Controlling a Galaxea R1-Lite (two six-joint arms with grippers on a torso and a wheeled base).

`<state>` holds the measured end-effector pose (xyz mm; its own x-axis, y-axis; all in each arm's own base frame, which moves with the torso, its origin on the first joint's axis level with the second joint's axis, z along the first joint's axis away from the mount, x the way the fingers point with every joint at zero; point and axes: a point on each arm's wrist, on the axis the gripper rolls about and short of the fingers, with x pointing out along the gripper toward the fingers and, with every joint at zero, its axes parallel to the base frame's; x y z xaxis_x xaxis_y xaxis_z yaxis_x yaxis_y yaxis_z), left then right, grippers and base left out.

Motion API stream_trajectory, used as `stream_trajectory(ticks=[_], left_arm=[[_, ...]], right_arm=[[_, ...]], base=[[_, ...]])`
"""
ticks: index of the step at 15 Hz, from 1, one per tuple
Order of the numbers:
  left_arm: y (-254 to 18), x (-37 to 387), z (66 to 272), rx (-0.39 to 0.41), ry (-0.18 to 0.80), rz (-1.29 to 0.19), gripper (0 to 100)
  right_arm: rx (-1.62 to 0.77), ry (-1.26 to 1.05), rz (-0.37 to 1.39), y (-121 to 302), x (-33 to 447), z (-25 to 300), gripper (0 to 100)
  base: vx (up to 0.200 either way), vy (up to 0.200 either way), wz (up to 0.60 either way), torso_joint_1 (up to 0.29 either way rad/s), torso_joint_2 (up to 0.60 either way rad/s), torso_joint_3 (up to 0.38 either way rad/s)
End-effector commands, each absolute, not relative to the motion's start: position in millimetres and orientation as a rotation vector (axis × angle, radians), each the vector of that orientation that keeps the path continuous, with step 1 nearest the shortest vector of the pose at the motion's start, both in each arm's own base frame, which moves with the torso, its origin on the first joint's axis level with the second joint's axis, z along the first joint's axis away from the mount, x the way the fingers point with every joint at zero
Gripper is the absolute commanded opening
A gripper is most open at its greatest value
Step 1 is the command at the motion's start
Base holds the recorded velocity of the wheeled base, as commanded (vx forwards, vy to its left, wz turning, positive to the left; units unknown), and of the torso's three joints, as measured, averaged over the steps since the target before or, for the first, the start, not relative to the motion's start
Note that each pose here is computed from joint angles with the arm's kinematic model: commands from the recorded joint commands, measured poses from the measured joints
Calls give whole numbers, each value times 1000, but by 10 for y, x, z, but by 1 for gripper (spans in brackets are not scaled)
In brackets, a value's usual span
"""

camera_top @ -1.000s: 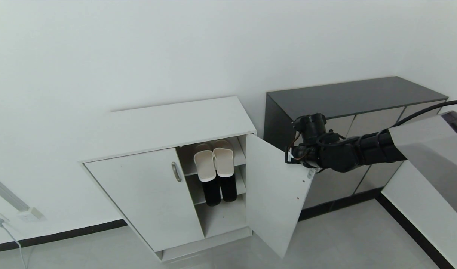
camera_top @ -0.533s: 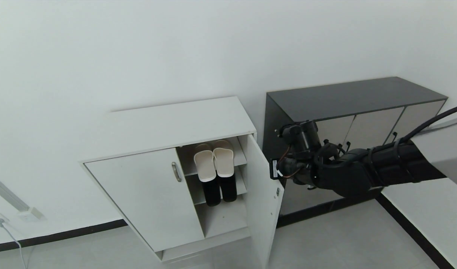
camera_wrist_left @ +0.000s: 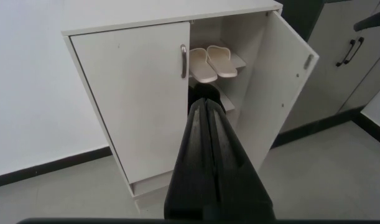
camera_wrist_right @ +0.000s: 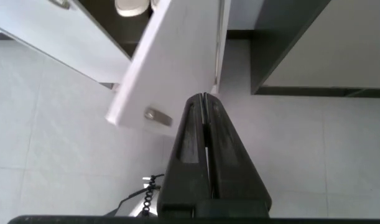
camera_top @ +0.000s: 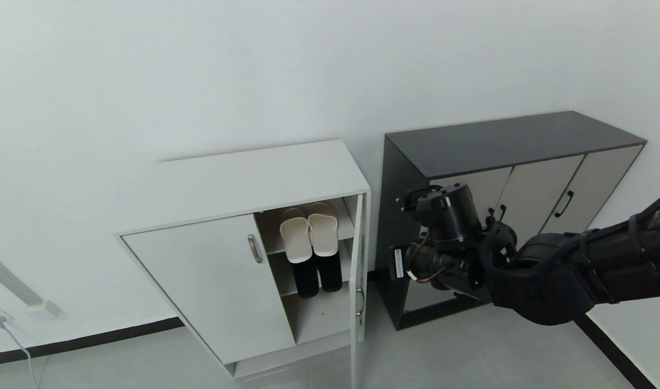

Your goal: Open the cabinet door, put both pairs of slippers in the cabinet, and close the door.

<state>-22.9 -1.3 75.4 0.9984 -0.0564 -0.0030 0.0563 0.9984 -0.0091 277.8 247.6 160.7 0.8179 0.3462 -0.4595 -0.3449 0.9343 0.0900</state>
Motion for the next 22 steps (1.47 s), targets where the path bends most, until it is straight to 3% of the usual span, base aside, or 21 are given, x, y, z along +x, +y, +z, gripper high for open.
stream_trajectory(ticks=[1, 7, 15, 19, 22], left_arm=[[-13, -230, 754, -9, 3, -57, 0], [-12, -230, 754, -9, 3, -55, 0], [-13, -228, 750, -8, 5, -57, 0], [-13, -230, 754, -8, 3, -58, 0], [-13, -228, 755, -6, 5, -58, 0]], right_arm=[[2, 482, 378, 2469, 2725, 1625, 0], [-20, 461, 420, 2471, 2686, 1554, 0], [-31, 441, 477, 2292, 2562, 1610, 0], [-93, 528, 468, 1994, 2264, 1376, 0], [-86, 518, 464, 1930, 2220, 1232, 0]], base=[[0, 0, 0, 0, 0, 0], [0, 0, 500, -1, 4, 1], [0, 0, 0, 0, 0, 0], [0, 0, 0, 0, 0, 0], [200, 0, 0, -9, 1, 4]])
